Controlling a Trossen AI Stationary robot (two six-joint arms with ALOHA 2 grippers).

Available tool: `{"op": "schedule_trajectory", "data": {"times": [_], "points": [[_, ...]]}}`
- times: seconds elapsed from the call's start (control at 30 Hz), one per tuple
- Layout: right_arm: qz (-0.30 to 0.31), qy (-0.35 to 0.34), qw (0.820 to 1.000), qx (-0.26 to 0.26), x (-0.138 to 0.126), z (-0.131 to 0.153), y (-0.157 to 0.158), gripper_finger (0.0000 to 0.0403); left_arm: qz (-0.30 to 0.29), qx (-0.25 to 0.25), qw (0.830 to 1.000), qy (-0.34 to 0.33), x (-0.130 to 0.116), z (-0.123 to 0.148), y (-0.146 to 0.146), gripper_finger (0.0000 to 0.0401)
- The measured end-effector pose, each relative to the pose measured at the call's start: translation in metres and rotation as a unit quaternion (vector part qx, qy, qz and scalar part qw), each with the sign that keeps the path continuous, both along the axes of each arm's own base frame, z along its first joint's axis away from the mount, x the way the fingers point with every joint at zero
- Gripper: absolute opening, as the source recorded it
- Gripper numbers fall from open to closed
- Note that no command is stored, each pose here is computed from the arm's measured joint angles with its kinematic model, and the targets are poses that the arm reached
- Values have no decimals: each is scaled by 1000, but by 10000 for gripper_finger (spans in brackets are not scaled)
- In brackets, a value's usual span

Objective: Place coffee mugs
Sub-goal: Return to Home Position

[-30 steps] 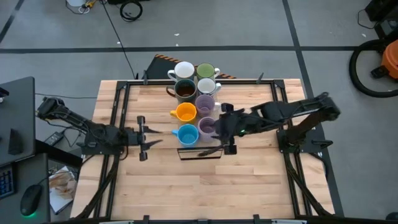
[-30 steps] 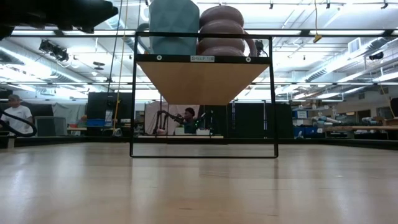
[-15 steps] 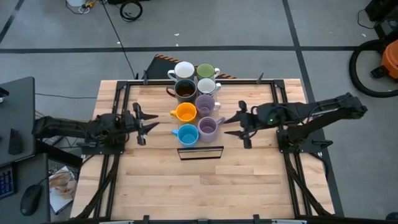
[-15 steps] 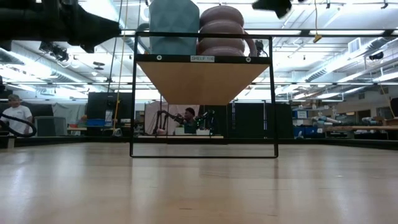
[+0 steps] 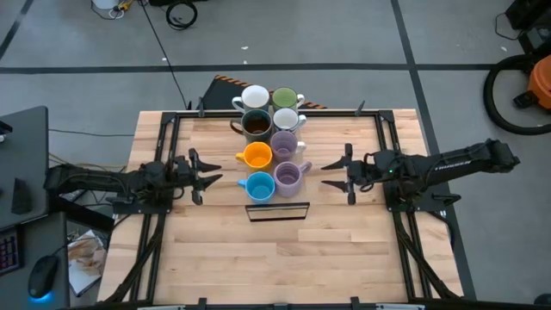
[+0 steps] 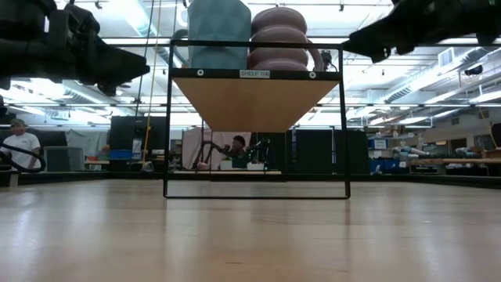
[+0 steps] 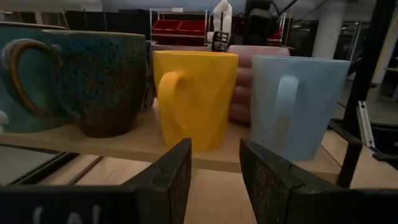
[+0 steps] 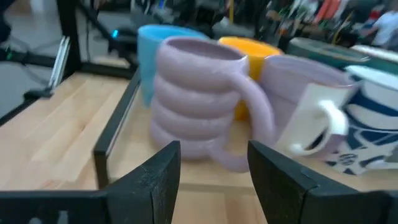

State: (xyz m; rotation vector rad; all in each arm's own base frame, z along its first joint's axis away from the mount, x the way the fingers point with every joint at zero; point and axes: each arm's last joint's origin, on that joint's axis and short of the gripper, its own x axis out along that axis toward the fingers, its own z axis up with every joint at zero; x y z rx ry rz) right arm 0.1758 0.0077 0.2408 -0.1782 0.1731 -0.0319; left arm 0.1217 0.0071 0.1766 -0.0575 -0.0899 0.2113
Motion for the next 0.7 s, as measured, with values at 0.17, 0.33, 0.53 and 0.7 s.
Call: {"op": "schedule_trajectory", "data": {"times": [0.17, 0.33, 0.53, 0.7], "points": [[-4, -41, 999, 0, -12, -20, -5, 192, 14, -3, 1000, 0, 0, 0, 3, 141], [-10, -55, 998, 9, -22, -35, -8, 192, 27, -2, 1000, -7, -1, 1, 6, 141], [-14, -76, 996, 43, -37, -48, -13, 191, 20, 32, 999, -4, -1, 2, 6, 141], [-48, -109, 990, 72, -51, -57, -20, 186, 25, 62, 998, 3, -1, 2, 6, 141]]}}
